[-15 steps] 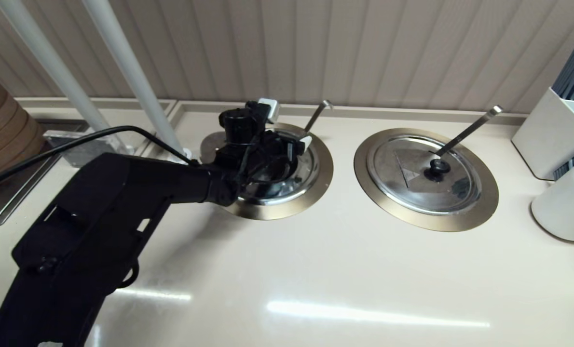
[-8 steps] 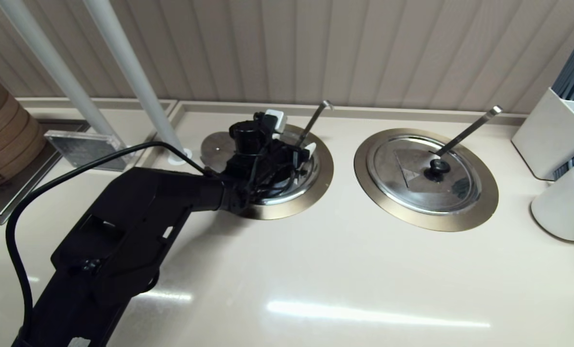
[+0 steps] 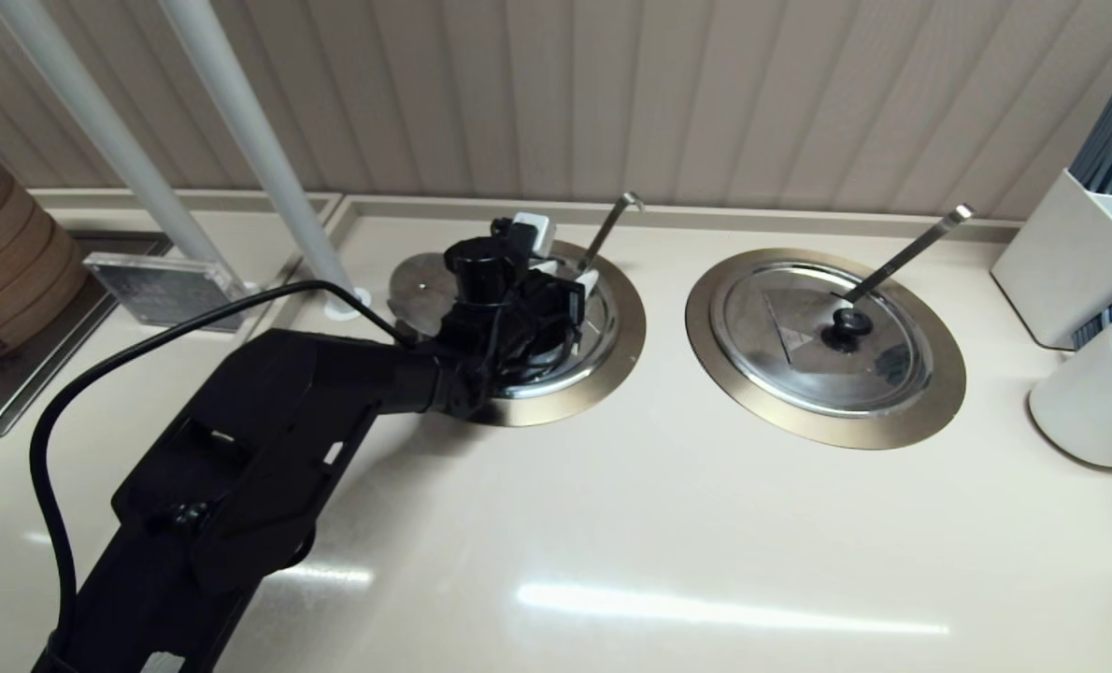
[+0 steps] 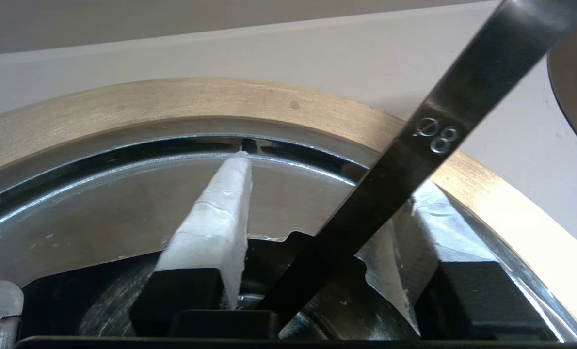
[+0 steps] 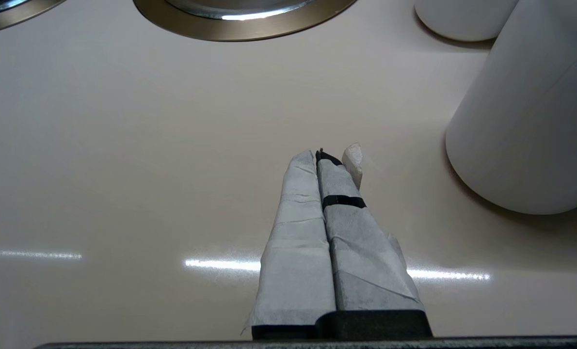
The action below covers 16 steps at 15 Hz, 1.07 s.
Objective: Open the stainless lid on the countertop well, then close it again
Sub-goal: Stir with a spoon
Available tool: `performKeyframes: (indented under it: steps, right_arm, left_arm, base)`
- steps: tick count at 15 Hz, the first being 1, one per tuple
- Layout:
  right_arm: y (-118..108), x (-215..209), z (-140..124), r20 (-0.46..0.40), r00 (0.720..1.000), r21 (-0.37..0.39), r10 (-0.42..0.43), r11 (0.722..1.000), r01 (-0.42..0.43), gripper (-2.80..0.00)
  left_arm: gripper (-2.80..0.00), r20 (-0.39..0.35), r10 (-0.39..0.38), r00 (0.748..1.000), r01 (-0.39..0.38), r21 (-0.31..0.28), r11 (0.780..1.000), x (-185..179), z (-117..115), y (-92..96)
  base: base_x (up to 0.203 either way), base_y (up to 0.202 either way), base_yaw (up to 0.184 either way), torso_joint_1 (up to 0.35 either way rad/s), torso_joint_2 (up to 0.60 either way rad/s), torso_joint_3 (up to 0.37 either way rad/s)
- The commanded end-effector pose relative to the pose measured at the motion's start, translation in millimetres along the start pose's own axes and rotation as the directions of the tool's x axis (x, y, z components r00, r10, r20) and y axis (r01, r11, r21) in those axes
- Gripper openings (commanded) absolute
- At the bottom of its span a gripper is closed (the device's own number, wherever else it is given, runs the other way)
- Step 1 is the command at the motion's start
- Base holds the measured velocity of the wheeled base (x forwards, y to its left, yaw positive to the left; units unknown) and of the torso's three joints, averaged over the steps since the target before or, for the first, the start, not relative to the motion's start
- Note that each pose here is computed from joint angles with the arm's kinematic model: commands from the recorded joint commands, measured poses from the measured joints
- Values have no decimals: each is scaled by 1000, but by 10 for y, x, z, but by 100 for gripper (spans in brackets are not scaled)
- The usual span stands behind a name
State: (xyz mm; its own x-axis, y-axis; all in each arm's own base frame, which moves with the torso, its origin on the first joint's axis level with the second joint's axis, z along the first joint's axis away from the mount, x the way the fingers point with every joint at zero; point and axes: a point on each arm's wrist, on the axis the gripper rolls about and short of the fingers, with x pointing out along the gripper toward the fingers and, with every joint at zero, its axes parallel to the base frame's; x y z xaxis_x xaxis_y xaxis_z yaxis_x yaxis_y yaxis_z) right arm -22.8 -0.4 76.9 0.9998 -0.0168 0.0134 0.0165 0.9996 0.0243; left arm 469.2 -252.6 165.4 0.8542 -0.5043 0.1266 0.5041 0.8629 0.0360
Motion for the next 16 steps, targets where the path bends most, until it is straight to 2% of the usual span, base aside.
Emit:
performKeyframes:
  steps: [1, 5, 11, 14, 16]
  right_arm:
    - [0, 3, -12, -4, 1000, 0, 0, 1000, 0, -280]
    - [0, 3, -12, -4, 1000, 0, 0, 1000, 0, -280]
    - [0, 3, -12, -4, 1000, 0, 0, 1000, 0, -280]
    - [0, 3, -12, -4, 1000, 0, 0, 1000, 0, -280]
    - [0, 3, -12, -4, 1000, 0, 0, 1000, 0, -280]
  left_arm:
    - [-280, 22, 4, 1000, -4, 1, 1000, -13, 75, 9]
    - [-280, 47, 19, 999, -18, -8, 1000, -45, 223, 15]
    - [-280, 64, 33, 997, -32, -12, 999, -53, 234, -14]
    - [-280, 62, 34, 998, -30, -60, 998, -130, 349, -34]
    - [-280, 58, 36, 998, -32, -70, 997, -206, 441, -29]
  base:
    - [0, 0, 0, 0, 0, 0]
    - [0, 0, 0, 0, 0, 0]
    - [0, 0, 0, 0, 0, 0]
    - [0, 0, 0, 0, 0, 0]
    - [0, 0, 0, 0, 0, 0]
